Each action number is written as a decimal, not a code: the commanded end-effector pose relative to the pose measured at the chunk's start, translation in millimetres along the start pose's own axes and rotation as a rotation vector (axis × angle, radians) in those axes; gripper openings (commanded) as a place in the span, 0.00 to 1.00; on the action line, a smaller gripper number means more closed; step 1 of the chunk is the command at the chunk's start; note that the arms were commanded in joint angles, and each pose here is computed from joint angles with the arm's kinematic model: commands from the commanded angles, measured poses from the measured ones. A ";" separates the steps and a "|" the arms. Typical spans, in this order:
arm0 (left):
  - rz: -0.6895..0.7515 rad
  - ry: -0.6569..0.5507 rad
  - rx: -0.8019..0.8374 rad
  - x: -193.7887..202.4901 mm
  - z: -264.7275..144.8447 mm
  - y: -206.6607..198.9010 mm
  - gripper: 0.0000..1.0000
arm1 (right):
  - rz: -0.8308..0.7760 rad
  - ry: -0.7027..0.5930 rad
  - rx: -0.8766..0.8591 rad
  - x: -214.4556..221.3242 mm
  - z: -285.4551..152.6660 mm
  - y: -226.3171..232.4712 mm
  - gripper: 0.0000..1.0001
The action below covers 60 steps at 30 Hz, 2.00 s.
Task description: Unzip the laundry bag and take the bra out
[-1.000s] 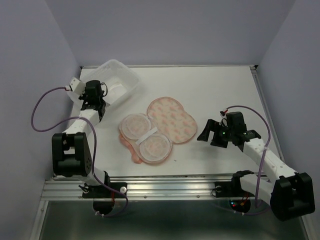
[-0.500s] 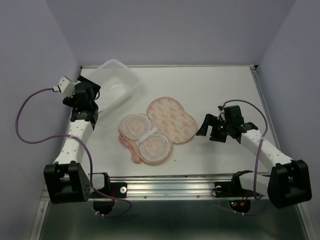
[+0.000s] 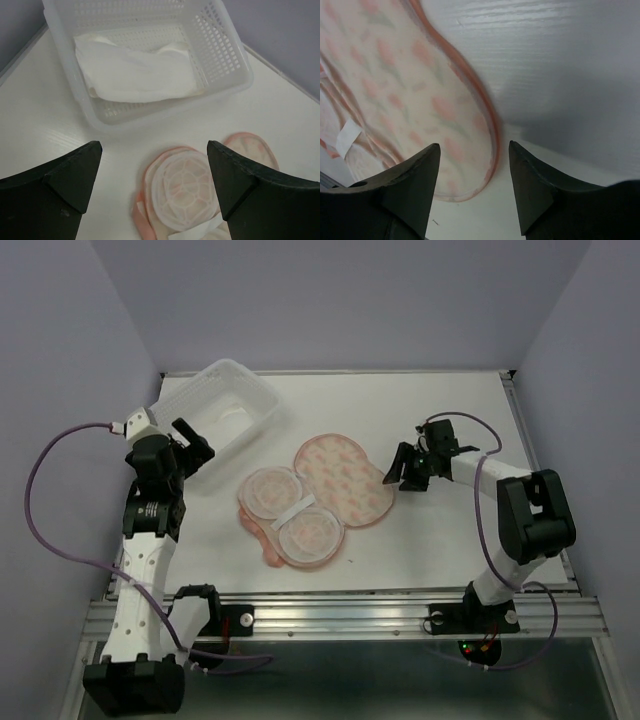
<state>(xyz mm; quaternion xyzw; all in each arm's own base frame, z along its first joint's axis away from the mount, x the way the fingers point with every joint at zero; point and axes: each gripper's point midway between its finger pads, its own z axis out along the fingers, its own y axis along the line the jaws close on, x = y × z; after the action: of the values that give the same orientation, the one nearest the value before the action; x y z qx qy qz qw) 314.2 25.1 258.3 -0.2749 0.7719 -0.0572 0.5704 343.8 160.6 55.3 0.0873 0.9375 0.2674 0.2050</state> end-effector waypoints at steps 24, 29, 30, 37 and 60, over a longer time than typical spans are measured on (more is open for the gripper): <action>0.100 0.083 0.083 12.7 -29.8 -5.0 0.99 | -0.132 0.017 0.189 11.0 53.6 -31.1 0.01; 0.089 0.077 0.103 6.7 -30.4 -11.8 0.99 | -0.195 -0.169 0.184 -41.7 6.5 3.2 0.01; 0.089 0.078 0.106 6.2 -30.8 -12.8 0.99 | -0.215 -0.218 0.193 -52.0 -11.2 9.8 0.01; 0.079 0.052 0.090 -1.8 -33.0 -11.6 0.99 | -0.284 -0.402 0.183 -91.8 -77.7 44.3 0.01; -0.009 0.101 0.111 35.5 -22.2 -6.0 0.99 | -0.700 -0.119 -0.191 42.0 -57.6 109.0 0.01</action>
<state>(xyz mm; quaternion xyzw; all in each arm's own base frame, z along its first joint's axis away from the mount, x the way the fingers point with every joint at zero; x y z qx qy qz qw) 285.7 -0.1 224.4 -0.2471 0.8116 -0.1025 0.5194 303.7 223.0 162.0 -0.2090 0.8705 0.2554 0.3650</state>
